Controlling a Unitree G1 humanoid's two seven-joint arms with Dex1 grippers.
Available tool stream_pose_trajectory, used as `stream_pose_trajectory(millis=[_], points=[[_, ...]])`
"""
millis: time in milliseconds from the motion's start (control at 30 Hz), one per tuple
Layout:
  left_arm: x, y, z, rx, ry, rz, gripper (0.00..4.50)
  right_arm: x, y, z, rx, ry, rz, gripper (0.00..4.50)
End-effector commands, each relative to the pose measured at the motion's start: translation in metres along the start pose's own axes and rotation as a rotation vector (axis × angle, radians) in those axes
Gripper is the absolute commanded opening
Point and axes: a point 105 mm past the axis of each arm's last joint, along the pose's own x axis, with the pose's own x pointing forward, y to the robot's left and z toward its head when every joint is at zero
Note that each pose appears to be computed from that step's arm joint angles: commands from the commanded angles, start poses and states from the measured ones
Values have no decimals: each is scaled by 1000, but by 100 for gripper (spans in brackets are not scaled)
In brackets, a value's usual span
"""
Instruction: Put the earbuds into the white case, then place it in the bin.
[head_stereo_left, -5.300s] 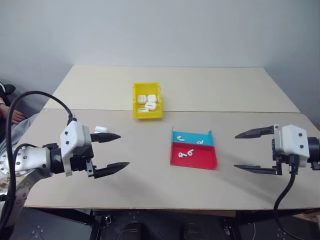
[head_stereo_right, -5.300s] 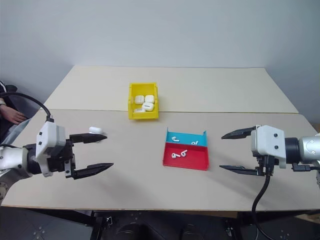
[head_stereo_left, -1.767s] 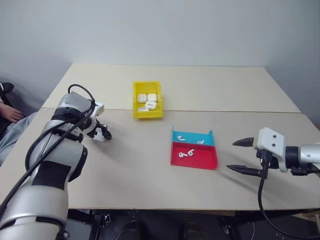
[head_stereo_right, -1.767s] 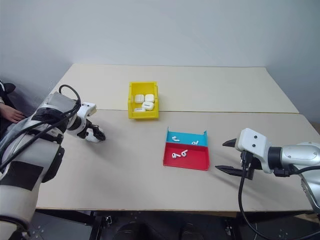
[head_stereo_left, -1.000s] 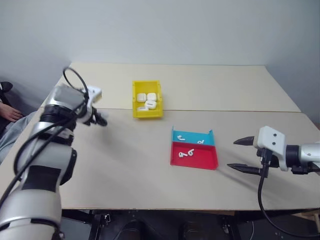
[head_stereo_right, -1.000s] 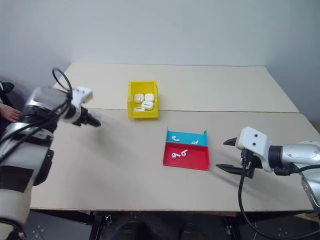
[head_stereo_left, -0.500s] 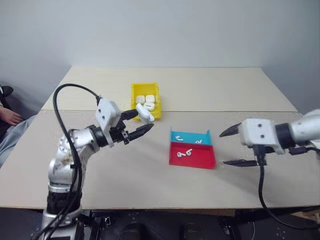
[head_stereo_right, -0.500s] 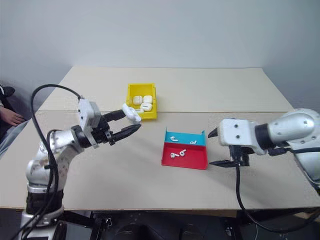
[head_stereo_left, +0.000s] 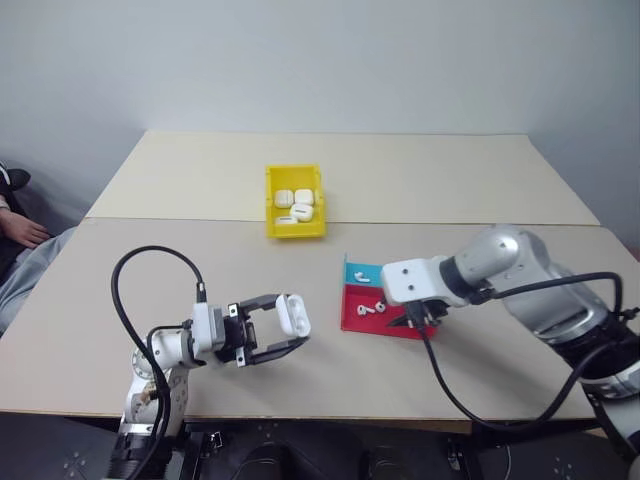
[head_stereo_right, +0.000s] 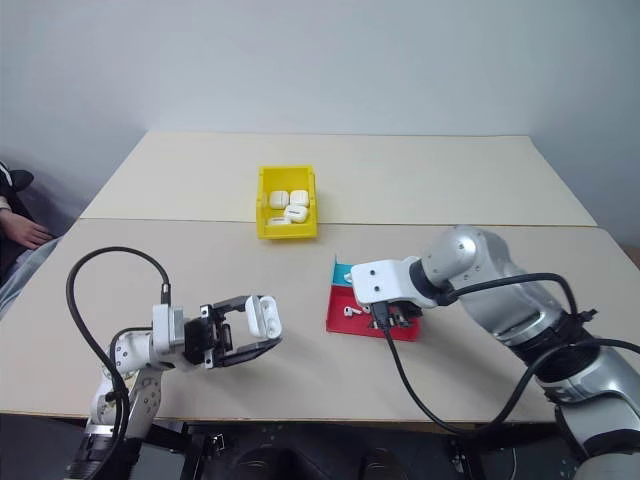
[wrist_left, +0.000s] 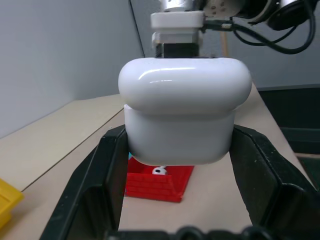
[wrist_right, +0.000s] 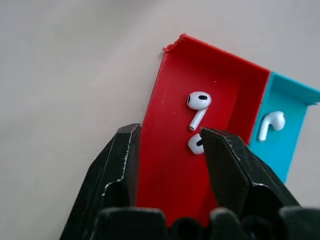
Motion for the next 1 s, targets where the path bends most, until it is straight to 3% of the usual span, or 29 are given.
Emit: stream_pose_trajectory(millis=[33,333,1000], points=[[1,-7,6,24,-32,-12,275,3,-13,8,-43,39,-40,223],[2,-16,1,30,-8,24,275,22,-30,10,-96,117,-35,223],[9,-18,0,43,6,100,275,43,-34,9,-53,145,10,223]])
